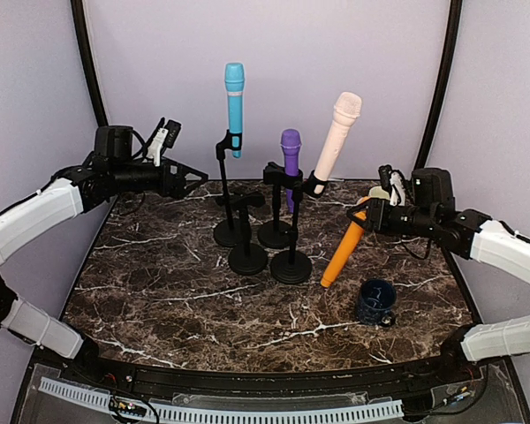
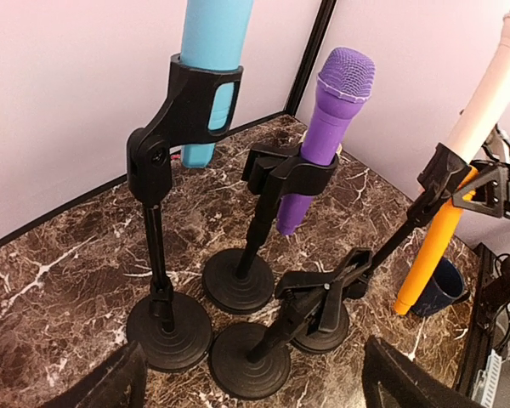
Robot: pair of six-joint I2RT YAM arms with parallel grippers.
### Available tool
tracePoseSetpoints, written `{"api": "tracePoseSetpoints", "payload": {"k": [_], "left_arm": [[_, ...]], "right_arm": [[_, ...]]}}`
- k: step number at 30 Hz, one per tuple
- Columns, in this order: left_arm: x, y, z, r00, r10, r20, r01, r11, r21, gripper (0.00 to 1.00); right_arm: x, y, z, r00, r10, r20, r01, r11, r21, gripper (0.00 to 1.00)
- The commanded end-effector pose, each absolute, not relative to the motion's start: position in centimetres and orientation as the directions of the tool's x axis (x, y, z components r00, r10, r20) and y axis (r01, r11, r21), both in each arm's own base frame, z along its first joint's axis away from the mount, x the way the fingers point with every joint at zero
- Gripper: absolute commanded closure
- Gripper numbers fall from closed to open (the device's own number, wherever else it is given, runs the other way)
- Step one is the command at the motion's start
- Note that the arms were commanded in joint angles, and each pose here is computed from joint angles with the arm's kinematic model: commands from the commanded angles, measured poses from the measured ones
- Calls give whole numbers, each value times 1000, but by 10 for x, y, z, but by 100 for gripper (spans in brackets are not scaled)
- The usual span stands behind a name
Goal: Remove the microphone from the stand
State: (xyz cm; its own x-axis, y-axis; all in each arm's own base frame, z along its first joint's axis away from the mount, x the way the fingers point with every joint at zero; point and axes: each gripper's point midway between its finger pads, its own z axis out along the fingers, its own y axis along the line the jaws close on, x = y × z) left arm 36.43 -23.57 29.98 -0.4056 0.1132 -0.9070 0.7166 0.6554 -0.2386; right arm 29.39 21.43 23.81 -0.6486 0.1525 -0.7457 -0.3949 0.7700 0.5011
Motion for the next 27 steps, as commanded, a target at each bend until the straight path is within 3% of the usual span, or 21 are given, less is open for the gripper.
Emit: {"api": "tracePoseSetpoints", "payload": {"k": [1,11,18,27], "left_arm": [[346,-220,323,-251,143,-957,739,667,-94,10],[333,-205,314,-162,199,-966,720,694,22,10],[321,-208,323,-116,195,-974,751,659,43,10],[319,-208,322,-114,197,-974,756,654,44,10]], "right_arm": [[313,216,221,-715,246,-654,-385,642,663,70],[346,209,135,-834,226,-504,-225,694,684,65],[363,194,94,-836,255,-486,-120,779,615,46],[371,190,82,-821,287,-494,-91,787,610,20]]}}
